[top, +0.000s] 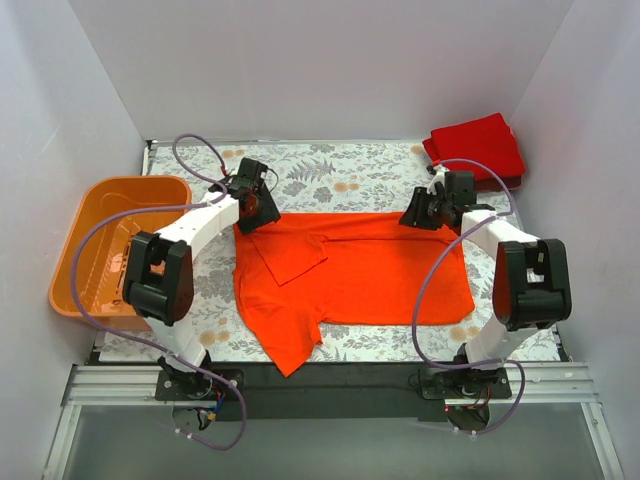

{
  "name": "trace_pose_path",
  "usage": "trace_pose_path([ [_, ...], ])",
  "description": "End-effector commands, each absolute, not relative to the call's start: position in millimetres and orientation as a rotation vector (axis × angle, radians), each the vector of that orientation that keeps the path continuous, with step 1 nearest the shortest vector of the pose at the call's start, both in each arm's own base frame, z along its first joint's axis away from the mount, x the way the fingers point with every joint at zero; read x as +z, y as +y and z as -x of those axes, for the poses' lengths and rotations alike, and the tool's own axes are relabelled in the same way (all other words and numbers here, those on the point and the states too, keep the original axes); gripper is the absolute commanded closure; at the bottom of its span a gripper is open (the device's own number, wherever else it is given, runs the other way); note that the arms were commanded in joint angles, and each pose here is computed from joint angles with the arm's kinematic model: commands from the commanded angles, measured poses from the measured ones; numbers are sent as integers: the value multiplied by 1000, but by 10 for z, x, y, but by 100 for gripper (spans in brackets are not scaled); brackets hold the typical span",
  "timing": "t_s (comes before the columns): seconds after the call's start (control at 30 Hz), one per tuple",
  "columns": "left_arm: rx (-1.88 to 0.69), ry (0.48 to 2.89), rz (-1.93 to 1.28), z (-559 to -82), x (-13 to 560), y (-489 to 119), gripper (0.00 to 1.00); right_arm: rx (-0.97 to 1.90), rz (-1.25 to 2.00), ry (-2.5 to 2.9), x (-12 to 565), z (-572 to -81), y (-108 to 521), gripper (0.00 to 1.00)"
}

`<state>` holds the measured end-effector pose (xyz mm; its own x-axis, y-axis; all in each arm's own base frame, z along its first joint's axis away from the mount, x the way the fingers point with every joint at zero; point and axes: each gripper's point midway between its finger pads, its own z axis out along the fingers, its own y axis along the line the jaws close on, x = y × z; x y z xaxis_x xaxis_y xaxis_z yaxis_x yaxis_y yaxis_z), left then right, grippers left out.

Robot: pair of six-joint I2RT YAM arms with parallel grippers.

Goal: Fold and stack the t-shirts
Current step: Fold the tshirt

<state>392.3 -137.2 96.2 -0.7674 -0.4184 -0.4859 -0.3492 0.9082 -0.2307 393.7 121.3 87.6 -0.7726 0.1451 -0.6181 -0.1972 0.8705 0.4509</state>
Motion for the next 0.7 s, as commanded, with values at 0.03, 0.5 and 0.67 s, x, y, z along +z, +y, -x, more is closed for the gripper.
trace_pose_path([
  [0.03,-176,2501,547,-4184,807,-1421,44,548,34,2373,755,-4195,1044,55],
  [0.5,3,2575,684,-4562,121,-1005,47,478,-37,2460,102,-4617,696,51],
  [0.67,27,2597,679,-4822,-19,-966,45,501,6,2389,280,-5056,723,49],
])
